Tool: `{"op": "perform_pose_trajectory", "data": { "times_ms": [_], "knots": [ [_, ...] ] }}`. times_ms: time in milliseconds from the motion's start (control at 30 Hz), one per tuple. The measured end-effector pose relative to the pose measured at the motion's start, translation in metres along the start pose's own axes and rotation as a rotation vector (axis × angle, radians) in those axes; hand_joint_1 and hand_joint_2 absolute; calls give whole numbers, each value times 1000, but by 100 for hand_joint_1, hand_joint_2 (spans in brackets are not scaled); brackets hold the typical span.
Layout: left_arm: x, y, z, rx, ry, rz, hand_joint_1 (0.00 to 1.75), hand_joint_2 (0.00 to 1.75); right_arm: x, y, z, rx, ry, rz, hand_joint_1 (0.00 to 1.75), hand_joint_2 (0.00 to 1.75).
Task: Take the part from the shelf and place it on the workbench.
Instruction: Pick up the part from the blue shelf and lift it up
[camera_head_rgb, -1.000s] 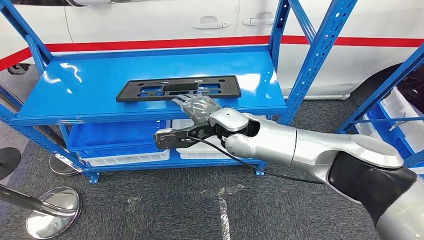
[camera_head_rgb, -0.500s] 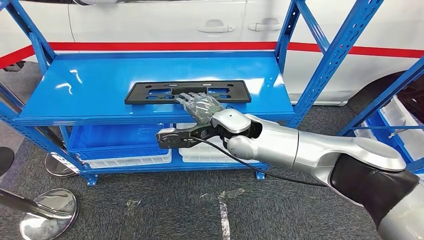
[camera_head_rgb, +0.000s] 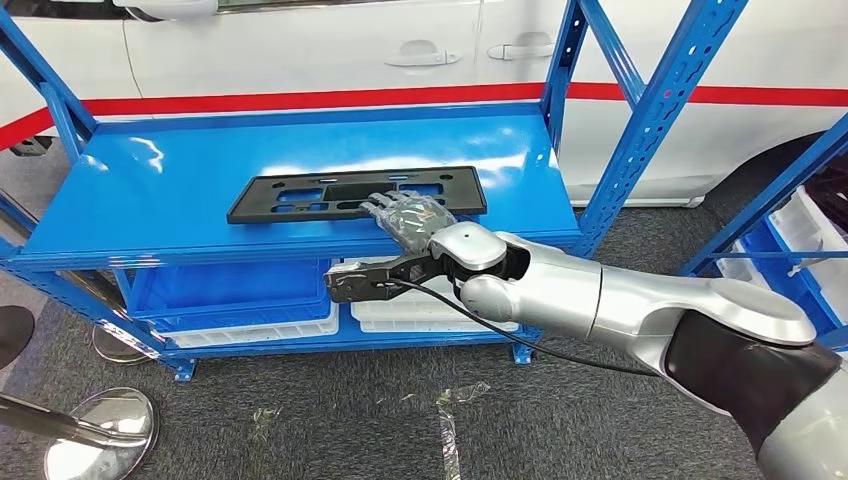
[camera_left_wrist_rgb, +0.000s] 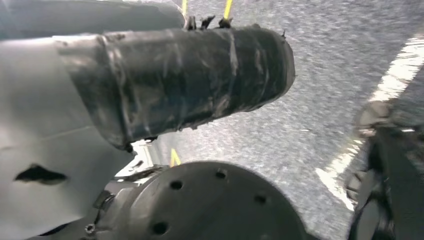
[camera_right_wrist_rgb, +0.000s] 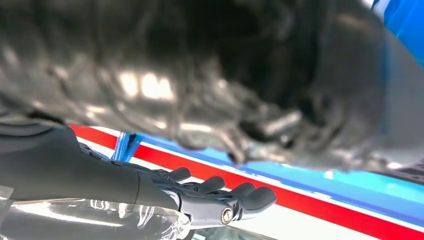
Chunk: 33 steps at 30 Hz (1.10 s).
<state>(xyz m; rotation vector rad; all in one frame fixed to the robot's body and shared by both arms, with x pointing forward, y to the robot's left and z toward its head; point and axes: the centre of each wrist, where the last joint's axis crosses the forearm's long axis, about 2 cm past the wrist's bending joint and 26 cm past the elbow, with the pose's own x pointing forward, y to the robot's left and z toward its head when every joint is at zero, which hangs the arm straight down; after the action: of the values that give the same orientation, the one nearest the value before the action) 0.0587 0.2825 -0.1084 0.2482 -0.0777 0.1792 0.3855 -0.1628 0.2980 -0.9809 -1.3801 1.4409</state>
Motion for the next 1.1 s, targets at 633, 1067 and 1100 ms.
{"op": "perform_pose_trajectory", "data": {
  "times_ms": [633, 1067, 1100],
  "knots": [
    [0, 0, 0, -2, -2, -1, 0, 0, 1, 3, 1, 7, -4, 16, 0, 0],
    [0, 0, 0, -6, -2, -1, 0, 0, 2, 7, 1, 17, -14, 10, 0, 0],
    [0, 0, 0, -6, -2, -1, 0, 0, 2, 9, 1, 22, -15, 7, 0, 0]
  ]
}}
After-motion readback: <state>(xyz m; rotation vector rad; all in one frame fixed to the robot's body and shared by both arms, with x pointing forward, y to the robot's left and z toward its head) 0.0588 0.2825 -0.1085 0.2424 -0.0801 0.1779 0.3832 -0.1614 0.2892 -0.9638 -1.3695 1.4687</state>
